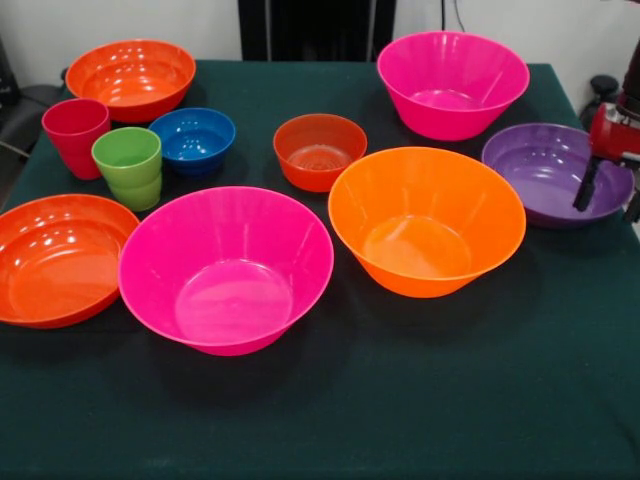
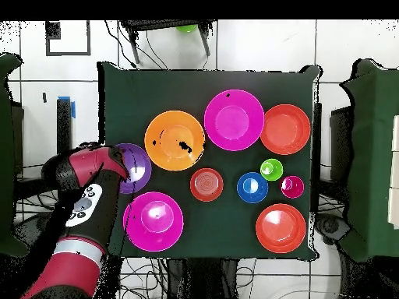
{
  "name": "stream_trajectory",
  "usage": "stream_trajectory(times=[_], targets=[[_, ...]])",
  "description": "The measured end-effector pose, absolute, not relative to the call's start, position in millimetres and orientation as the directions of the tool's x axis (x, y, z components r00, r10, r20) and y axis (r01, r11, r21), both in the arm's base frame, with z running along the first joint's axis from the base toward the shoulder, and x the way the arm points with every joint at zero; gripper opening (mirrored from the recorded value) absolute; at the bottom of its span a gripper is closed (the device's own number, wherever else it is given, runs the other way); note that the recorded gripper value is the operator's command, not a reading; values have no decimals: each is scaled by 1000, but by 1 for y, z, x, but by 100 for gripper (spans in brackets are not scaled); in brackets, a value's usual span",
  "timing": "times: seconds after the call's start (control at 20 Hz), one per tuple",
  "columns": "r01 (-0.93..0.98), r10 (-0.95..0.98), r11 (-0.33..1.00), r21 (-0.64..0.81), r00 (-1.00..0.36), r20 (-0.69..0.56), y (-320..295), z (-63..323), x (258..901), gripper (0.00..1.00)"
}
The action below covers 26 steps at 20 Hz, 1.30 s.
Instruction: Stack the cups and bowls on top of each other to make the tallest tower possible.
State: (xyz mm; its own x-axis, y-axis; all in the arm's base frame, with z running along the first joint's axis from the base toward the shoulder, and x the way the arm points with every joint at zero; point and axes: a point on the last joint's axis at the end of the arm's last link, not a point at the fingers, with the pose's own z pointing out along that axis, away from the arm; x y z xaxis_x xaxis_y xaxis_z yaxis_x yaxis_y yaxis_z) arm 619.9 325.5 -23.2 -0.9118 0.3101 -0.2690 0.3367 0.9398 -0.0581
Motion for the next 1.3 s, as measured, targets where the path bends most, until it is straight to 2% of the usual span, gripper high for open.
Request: stream_trajectory(times=[0.6, 1.3], targets=[[320, 290, 946, -58, -912, -291, 323, -54, 610, 100], [314, 285, 948, -57, -912, -295, 325, -54, 610, 100]])
